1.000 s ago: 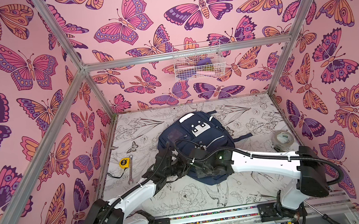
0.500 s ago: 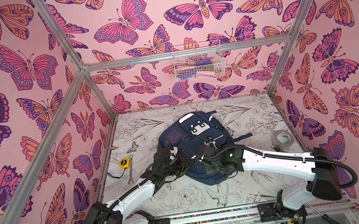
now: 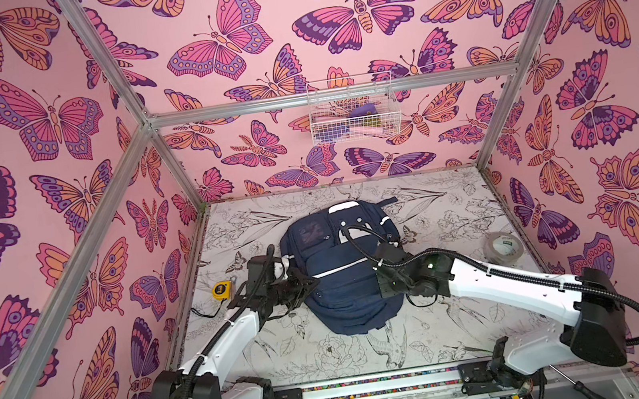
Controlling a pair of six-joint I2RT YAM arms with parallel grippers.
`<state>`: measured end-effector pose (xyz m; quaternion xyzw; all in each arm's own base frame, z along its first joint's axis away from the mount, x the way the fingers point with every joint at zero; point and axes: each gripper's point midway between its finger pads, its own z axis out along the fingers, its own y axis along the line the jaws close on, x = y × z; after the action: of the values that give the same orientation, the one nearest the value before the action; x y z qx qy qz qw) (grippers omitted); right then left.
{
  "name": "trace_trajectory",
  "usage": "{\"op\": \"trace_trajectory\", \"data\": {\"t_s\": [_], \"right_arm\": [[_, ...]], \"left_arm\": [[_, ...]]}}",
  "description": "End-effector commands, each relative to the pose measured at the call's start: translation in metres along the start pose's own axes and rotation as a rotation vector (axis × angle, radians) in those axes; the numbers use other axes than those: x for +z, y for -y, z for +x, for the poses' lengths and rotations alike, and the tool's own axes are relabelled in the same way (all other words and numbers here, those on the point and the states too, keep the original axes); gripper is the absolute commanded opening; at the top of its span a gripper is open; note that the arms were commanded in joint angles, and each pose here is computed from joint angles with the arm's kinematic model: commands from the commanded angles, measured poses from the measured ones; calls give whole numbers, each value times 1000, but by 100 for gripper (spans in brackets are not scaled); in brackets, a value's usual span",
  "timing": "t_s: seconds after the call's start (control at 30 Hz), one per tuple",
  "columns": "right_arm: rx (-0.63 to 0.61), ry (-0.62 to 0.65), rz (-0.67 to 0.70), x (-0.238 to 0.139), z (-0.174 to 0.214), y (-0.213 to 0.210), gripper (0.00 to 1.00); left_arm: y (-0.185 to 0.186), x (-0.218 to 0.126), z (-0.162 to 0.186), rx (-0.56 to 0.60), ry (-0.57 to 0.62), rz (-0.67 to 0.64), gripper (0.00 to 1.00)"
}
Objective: Pack the student bag
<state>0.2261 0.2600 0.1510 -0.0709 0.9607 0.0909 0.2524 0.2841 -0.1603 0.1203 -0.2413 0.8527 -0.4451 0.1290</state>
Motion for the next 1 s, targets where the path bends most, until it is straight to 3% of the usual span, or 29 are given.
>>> {"op": "trace_trajectory", "data": {"t_s": [0.0,0.1,0.33,0.63,0.97], "right_arm": [[-49,-80,-20,-1,19,-16,0],[-64,-101,-86,1,24,-47,0],[-69,-112,-129,-4,21,-70,0],[-53,-94,-135,-9,16,-70,0],[-30,-92,-164,-11,21,-68,0]], "left_arm": [[-10,-14,-30,21,130,-96,35],[0,-22,-22,37,134,-84,48],[12,-28,22,7,81,-43,59],[41,7,74,7,-15,-39,62],[54,35,59,-50,17,-12,52]]}}
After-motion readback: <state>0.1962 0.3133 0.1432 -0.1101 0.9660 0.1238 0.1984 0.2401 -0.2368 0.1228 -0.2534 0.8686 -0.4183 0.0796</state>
